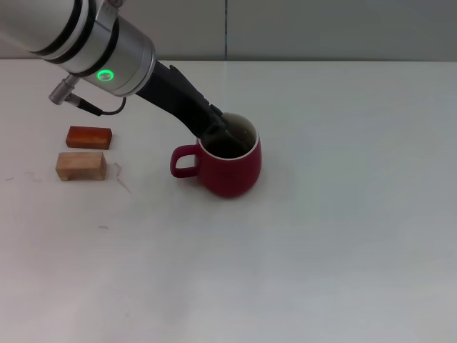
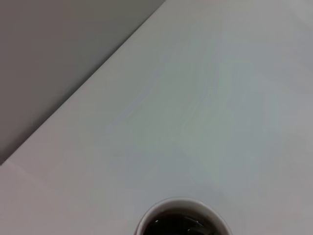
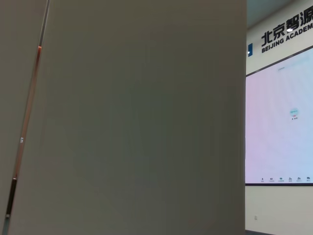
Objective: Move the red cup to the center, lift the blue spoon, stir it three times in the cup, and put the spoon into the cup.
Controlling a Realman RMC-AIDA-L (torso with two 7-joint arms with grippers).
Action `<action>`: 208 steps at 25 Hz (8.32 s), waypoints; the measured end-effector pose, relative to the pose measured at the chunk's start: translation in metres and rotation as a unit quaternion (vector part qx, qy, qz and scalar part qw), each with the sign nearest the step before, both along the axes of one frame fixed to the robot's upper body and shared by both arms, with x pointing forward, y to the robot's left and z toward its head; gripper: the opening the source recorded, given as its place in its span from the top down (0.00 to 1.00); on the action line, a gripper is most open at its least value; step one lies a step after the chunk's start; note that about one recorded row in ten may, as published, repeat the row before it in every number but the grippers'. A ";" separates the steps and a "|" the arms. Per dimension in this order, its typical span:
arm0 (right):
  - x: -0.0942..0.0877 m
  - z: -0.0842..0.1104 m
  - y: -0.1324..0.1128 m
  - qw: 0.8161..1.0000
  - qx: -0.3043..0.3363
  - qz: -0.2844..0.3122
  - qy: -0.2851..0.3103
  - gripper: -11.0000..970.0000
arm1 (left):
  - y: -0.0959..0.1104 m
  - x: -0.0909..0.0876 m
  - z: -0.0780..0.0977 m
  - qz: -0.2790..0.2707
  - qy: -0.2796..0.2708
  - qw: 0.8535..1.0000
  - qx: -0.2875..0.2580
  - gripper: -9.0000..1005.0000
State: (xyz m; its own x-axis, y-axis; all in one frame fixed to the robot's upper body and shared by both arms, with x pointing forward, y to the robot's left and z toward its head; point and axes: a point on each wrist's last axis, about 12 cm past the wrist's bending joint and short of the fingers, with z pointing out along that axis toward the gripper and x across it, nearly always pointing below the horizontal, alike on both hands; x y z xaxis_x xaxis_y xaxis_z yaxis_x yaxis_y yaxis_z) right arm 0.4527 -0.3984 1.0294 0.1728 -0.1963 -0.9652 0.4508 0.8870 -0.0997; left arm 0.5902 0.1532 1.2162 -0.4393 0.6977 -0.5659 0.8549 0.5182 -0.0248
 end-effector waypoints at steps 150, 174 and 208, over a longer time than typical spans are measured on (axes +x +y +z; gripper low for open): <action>-0.002 -0.001 0.002 1.000 0.000 0.008 0.000 0.30 | 0.004 0.001 -0.022 0.011 -0.026 0.999 0.025 0.80; -0.003 -0.001 0.002 1.000 0.001 0.007 0.000 0.30 | 0.057 0.010 0.013 0.078 -0.058 0.985 -0.142 0.76; -0.004 0.006 -0.012 0.998 0.013 -0.048 -0.030 0.30 | 0.211 -0.038 -0.145 0.432 -0.522 0.694 -0.245 0.71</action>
